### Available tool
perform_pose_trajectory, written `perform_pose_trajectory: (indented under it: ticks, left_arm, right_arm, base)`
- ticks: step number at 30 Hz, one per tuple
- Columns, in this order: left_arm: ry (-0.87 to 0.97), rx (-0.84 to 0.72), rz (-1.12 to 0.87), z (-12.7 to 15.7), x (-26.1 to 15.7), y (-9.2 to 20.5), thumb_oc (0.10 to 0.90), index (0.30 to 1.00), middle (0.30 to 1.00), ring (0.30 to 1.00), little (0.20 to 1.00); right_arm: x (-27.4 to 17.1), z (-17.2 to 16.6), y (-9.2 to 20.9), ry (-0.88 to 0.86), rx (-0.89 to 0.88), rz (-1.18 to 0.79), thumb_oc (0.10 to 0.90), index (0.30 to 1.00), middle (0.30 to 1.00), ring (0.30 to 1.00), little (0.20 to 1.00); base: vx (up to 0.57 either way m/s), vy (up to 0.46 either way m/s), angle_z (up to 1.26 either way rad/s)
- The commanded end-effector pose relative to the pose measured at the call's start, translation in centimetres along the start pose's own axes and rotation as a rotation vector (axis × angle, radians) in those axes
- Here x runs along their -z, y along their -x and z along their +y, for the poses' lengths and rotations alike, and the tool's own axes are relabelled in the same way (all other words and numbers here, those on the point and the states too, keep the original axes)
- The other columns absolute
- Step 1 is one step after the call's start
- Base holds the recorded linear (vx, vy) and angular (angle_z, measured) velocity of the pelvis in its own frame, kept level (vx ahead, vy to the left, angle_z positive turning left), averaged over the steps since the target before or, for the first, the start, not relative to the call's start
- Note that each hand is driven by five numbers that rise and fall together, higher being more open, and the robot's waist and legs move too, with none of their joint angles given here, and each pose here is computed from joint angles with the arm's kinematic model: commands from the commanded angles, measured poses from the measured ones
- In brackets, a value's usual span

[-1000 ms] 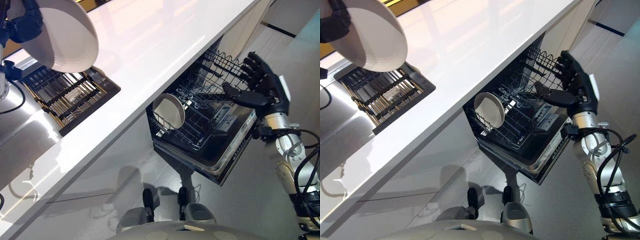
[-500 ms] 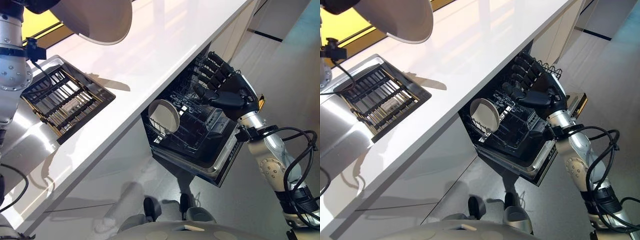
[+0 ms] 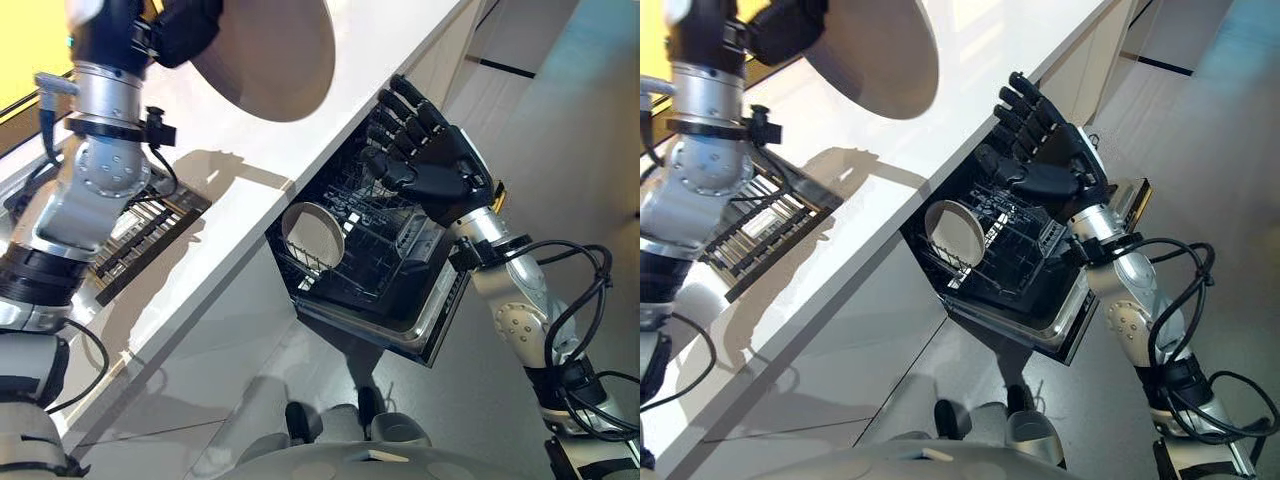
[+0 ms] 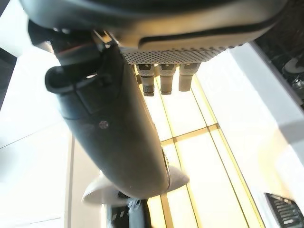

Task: Pick up plates and place into dishwasher.

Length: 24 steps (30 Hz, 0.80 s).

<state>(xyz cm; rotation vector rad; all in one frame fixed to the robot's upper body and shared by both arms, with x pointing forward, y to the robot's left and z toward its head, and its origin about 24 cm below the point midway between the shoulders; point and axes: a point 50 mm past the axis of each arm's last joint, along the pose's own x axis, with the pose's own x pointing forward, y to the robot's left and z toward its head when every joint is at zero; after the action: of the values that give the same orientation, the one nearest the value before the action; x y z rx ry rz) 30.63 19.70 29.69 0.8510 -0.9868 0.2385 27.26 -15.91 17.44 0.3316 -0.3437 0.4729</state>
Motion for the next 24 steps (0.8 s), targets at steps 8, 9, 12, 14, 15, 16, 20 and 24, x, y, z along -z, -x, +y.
perform_pose_trajectory:
  ticks: [8,9,12,14,15,16,20,24]
  left_arm:
    - [0.035,-0.081,-0.051,-1.4,-0.6,-2.4,0.100,0.300,0.300,0.300,0.200]
    - [0.040,-0.075,-0.051,-1.7,-0.7,-2.3,0.100,0.300,0.300,0.300,0.200]
    - [0.047,-0.062,-0.068,-2.7,-1.0,-2.2,0.100,0.300,0.300,0.300,0.200]
    - [0.047,-0.055,-0.084,-3.1,-1.4,-2.2,0.100,0.300,0.300,0.300,0.200]
    - [0.046,-0.055,-0.087,-3.2,-1.4,-2.2,0.100,0.300,0.300,0.300,0.200]
    - [0.044,-0.052,-0.097,-3.4,-1.6,-2.2,0.100,0.300,0.300,0.300,0.200]
    - [0.032,-0.037,-0.121,-4.0,-2.0,-2.2,0.100,0.300,0.300,0.300,0.200]
    - [0.014,-0.036,-0.141,-4.5,-2.0,-2.0,0.100,0.300,0.300,0.300,0.200]
  right_arm:
    - [-3.3,4.7,-2.4,-0.070,-0.233,-0.205,0.800,0.900,0.900,0.900,0.900]
    - [-3.2,4.8,-2.5,-0.077,-0.238,-0.200,0.800,0.900,0.900,0.900,0.900]
    - [-2.7,5.2,-2.7,-0.107,-0.252,-0.181,0.800,0.900,0.900,0.900,0.900]
    - [-2.5,5.4,-2.8,-0.126,-0.260,-0.172,0.800,0.900,0.900,0.900,0.900]
    - [-2.5,5.4,-2.8,-0.128,-0.261,-0.172,0.800,0.900,0.900,0.900,0.900]
    - [-2.4,5.6,-2.8,-0.137,-0.264,-0.168,0.800,0.900,0.900,0.900,0.900]
    - [-2.2,5.9,-2.9,-0.182,-0.284,-0.157,0.800,0.900,0.900,0.900,0.900]
    - [-2.1,6.2,-2.8,-0.218,-0.307,-0.153,0.800,0.900,0.900,0.900,0.900]
  base:
    - [0.01,0.011,-0.10]
    - [0.03,0.007,-0.10]
    - [0.03,0.006,-0.05]
    - [0.00,0.000,0.00]
    - [0.00,0.000,0.00]
    - [0.00,0.000,0.00]
    - [0.00,0.000,0.00]
    - [0.00,0.000,0.00]
